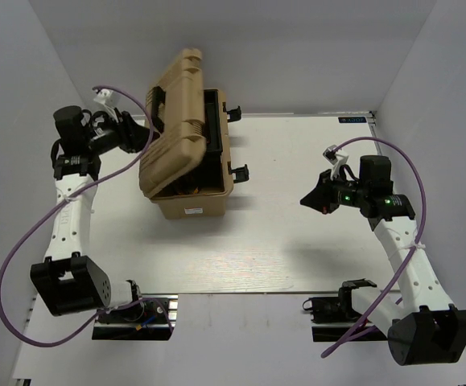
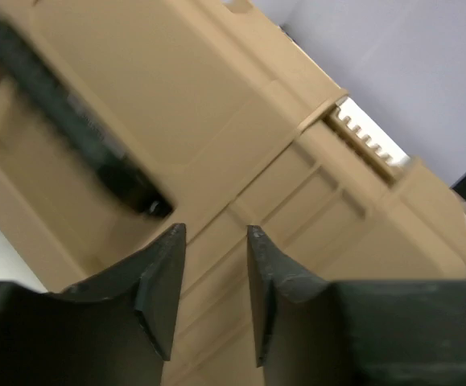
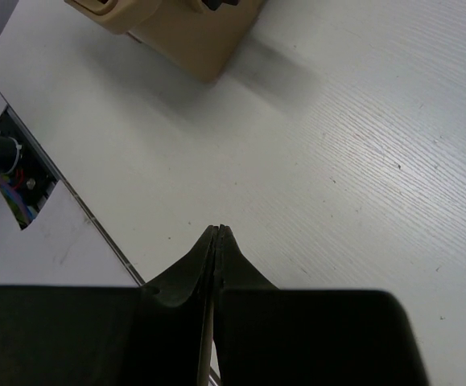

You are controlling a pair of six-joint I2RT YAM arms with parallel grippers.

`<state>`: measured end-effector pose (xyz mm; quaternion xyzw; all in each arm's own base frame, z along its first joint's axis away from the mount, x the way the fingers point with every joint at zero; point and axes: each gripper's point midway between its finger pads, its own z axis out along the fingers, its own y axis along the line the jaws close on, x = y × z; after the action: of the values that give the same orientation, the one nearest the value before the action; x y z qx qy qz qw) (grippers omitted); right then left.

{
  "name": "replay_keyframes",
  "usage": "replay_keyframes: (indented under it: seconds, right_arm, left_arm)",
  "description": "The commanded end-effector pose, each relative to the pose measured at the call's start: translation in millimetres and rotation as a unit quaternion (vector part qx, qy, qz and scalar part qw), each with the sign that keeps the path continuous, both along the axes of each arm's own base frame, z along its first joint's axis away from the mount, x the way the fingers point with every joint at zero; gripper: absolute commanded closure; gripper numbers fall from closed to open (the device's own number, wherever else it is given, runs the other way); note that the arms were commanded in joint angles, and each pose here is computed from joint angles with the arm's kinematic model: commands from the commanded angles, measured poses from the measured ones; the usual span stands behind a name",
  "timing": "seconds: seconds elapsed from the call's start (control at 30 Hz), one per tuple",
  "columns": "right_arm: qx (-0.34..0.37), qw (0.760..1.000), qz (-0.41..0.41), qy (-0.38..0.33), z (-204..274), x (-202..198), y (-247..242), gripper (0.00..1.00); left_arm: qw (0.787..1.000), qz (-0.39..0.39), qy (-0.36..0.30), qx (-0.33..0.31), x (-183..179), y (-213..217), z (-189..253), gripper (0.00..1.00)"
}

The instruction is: Sort the tools into containers

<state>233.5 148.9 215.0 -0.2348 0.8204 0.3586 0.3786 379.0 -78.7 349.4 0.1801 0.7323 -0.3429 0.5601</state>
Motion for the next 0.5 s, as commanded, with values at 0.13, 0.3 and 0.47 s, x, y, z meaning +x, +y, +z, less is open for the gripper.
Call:
replay_keyframes:
  seconds: [0.13,0.3,0.47]
  right_arm:
    - [0.0,1.0,-0.008,-0.007,-1,5,-5,1.0]
    - [-0.01,1.0,-0.021,0.001,-8,11,-9,0.46]
    - [-0.029,0.999,-0.044,0.003,-16,19,-16,0.31]
  left_arm:
    - [0.971,0.103,-0.215,0.015,-65,7,105,0.33]
    - [0.964,0.154,-0.219,0.0,-87,16,121,0.12]
    - [0.978,0.162,-0.129,0.003,-83,18,53,0.0]
